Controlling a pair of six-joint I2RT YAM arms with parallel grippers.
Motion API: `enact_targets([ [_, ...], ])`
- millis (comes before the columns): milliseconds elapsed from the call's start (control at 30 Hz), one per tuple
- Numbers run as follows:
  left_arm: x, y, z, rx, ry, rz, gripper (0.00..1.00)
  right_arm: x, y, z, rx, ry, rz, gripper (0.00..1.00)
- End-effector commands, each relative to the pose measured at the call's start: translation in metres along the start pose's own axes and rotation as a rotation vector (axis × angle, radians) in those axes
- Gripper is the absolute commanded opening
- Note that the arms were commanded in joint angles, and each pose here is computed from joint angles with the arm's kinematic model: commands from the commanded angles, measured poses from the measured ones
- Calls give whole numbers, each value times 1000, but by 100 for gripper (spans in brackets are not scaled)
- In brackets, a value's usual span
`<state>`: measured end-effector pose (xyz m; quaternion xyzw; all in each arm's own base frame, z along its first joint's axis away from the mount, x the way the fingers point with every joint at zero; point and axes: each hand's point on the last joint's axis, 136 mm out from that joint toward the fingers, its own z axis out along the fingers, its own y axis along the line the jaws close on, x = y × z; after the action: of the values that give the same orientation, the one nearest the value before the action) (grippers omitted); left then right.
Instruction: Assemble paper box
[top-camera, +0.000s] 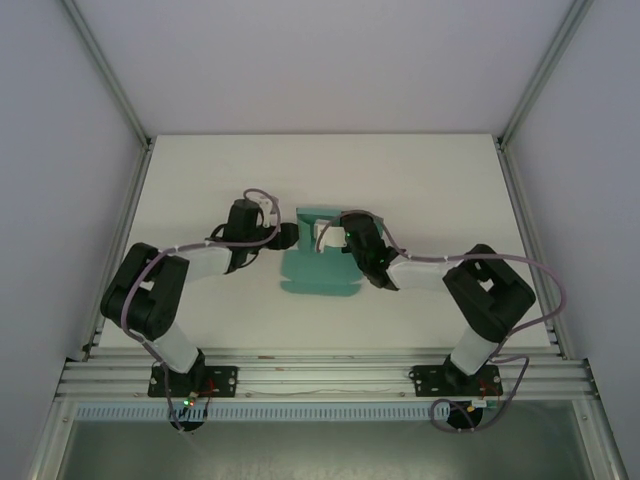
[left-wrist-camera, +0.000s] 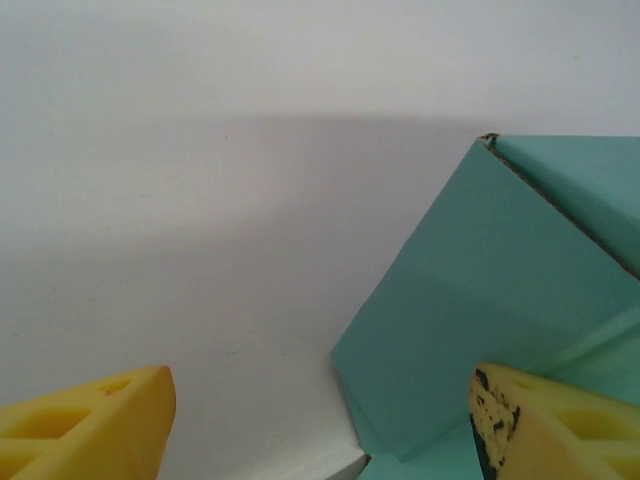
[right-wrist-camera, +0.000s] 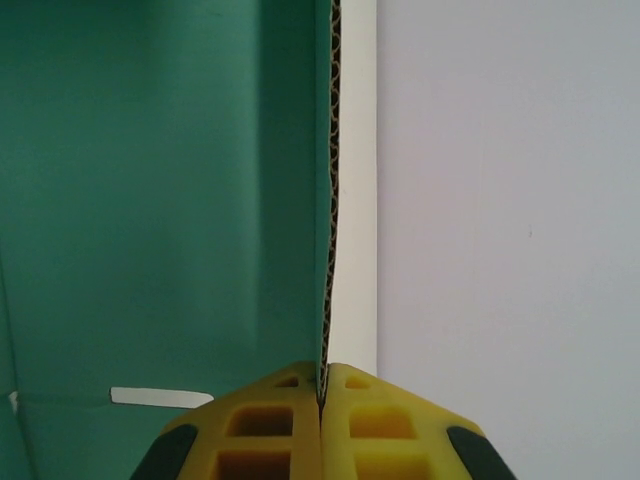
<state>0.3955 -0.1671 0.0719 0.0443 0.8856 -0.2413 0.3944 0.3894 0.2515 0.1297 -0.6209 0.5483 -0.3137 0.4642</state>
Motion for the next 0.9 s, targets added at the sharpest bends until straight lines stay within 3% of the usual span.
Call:
enact_targets([
  [0, -9, -16, -1, 62, -99, 99, 77, 0, -4, -5, 10, 18, -1, 0],
  [300, 6, -21, 1, 38, -110, 212, 77, -5, 11, -11, 65, 33, -46, 0],
  [600, 0, -22, 7, -68, -188, 285, 66, -15, 30, -23, 26, -5, -73, 0],
  [700, -4, -28, 10, -76, -219, 307, 62, -13, 40, -25, -39, 1, -60, 0],
  [867, -3, -30, 21, -77, -206, 299, 43, -9, 45, -26, -75, 29, -45, 0],
])
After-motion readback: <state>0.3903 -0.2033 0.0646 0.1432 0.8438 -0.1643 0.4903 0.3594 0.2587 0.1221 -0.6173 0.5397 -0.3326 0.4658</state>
